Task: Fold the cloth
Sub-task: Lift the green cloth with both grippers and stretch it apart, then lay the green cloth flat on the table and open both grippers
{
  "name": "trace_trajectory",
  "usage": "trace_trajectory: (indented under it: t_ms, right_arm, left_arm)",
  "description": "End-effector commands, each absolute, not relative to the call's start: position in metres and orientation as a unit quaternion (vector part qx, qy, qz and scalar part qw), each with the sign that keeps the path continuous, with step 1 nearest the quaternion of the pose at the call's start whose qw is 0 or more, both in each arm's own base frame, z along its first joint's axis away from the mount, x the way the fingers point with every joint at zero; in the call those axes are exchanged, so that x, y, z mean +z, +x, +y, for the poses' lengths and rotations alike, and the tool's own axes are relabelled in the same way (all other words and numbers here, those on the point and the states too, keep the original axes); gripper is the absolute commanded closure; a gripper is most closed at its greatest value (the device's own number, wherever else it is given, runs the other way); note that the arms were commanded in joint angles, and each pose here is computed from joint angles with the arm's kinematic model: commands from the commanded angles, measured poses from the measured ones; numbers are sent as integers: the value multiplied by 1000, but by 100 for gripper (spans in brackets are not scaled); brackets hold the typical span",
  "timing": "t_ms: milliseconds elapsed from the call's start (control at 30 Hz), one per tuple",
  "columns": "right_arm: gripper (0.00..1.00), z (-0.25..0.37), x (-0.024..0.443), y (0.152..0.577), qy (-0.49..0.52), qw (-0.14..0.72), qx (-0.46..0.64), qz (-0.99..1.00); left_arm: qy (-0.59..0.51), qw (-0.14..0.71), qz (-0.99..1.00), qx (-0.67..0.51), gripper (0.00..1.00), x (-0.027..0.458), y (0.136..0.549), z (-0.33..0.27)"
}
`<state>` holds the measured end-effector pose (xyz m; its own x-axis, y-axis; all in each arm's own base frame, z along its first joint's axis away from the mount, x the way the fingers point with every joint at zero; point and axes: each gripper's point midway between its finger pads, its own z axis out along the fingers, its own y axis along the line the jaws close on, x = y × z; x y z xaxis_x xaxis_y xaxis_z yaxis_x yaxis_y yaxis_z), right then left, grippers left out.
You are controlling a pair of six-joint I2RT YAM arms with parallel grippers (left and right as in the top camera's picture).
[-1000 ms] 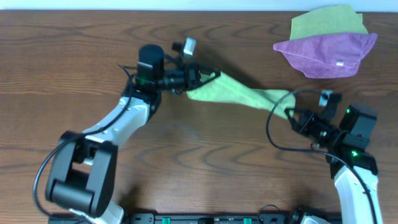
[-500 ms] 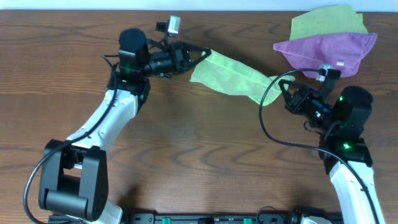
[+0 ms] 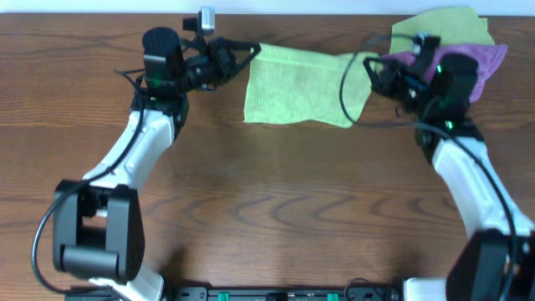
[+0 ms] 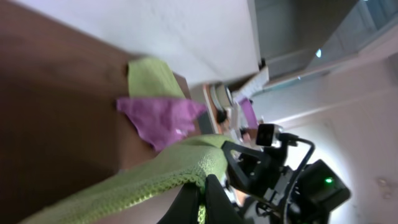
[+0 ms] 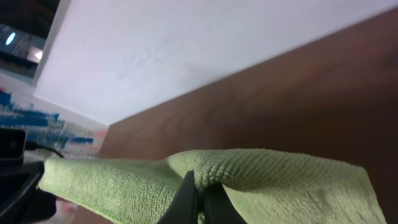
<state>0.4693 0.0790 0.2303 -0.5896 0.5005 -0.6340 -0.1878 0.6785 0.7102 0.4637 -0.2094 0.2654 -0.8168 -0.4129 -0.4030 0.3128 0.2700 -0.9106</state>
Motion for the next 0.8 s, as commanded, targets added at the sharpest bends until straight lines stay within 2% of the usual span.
trace_trajectory:
  t_ms: [0, 133, 300, 500, 767]
  right_arm:
    - [99, 89, 245, 496, 83, 458, 387, 796]
    - [98, 95, 259, 514, 75, 466, 389, 791]
    - [99, 95, 262, 513, 66, 463, 384, 796]
    - [98, 103, 220, 489, 48, 390, 360, 846]
    - [99, 106, 168, 442, 25, 275, 325, 904]
  left_arm:
    - [-26, 353, 728, -587, 94, 283, 498, -202]
    - [-11, 350, 731, -586, 95, 287, 519, -203]
    - [13, 331, 743, -582, 94, 285, 520, -193]
    - [32, 278, 766, -579, 94, 260, 502, -187]
    - [39, 156, 851, -501, 94, 177, 445, -174]
